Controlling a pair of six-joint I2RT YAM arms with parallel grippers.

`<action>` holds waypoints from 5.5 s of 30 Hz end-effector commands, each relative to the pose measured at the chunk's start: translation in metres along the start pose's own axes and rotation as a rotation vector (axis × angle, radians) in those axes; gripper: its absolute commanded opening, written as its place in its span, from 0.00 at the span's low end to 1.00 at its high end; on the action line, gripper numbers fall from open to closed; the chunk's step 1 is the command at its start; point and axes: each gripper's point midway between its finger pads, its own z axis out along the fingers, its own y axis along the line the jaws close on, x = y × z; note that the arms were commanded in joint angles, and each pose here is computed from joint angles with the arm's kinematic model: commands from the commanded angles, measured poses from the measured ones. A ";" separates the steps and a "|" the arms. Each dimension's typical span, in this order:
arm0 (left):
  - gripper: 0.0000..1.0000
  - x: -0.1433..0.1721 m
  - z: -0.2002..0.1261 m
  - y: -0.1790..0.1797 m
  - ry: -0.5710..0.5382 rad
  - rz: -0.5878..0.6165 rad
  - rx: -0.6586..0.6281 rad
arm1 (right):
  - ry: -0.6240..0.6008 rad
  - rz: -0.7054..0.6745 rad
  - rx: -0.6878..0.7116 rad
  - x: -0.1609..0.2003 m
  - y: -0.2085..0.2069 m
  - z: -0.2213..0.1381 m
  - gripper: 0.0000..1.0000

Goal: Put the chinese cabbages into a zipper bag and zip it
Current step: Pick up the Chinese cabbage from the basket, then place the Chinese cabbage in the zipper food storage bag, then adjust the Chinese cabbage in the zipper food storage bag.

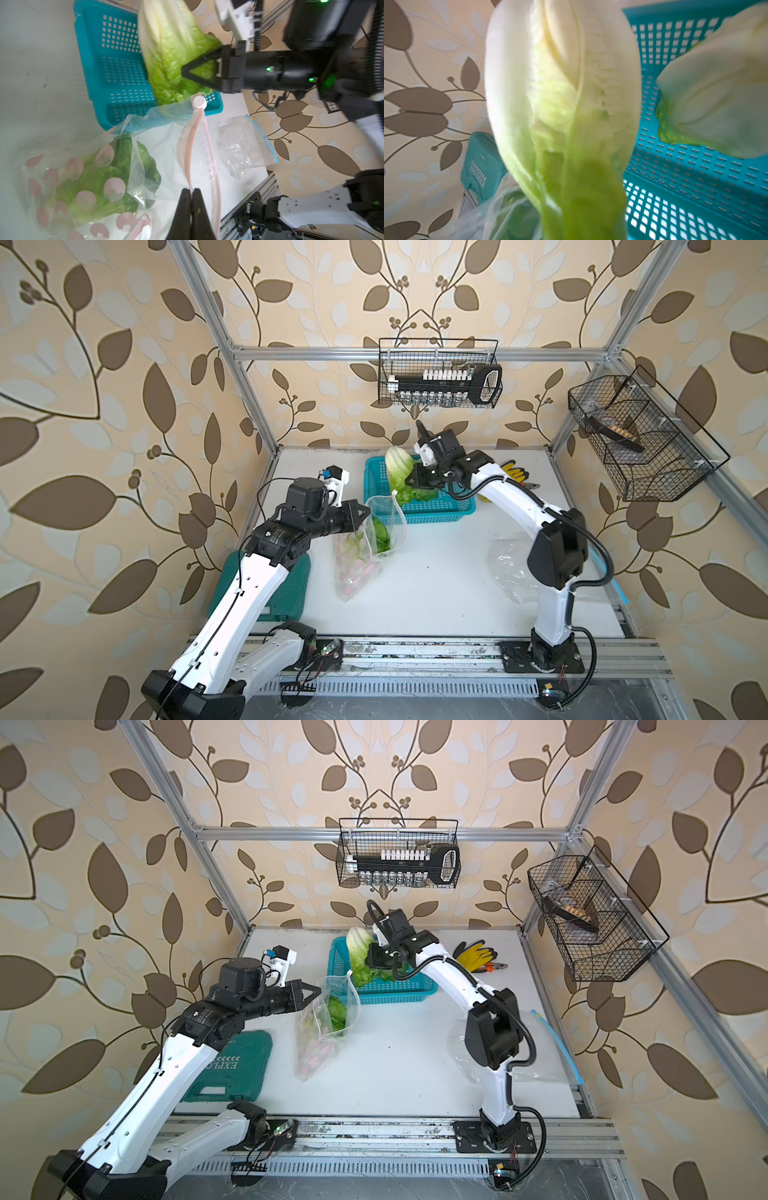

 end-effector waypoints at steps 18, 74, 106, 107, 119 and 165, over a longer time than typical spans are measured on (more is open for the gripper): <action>0.00 0.012 0.048 -0.059 0.050 0.051 0.189 | 0.528 0.225 -0.483 0.188 0.081 -0.156 0.00; 0.00 0.022 0.071 -0.061 0.082 -0.212 0.228 | 0.165 0.307 -0.027 0.154 0.022 -0.090 0.79; 0.00 0.033 0.074 -0.057 0.122 -0.196 0.224 | 0.117 0.430 -0.057 0.172 -0.023 -0.082 0.54; 0.00 0.033 0.074 -0.058 0.121 -0.197 0.228 | 0.100 0.421 -0.058 0.168 -0.022 -0.084 0.55; 0.00 0.039 0.081 -0.063 0.152 -0.194 0.237 | 0.230 0.349 -0.207 0.175 0.040 -0.031 0.32; 0.00 0.008 0.065 -0.047 0.065 -0.246 0.199 | 0.089 0.641 -0.072 0.209 -0.048 -0.061 0.34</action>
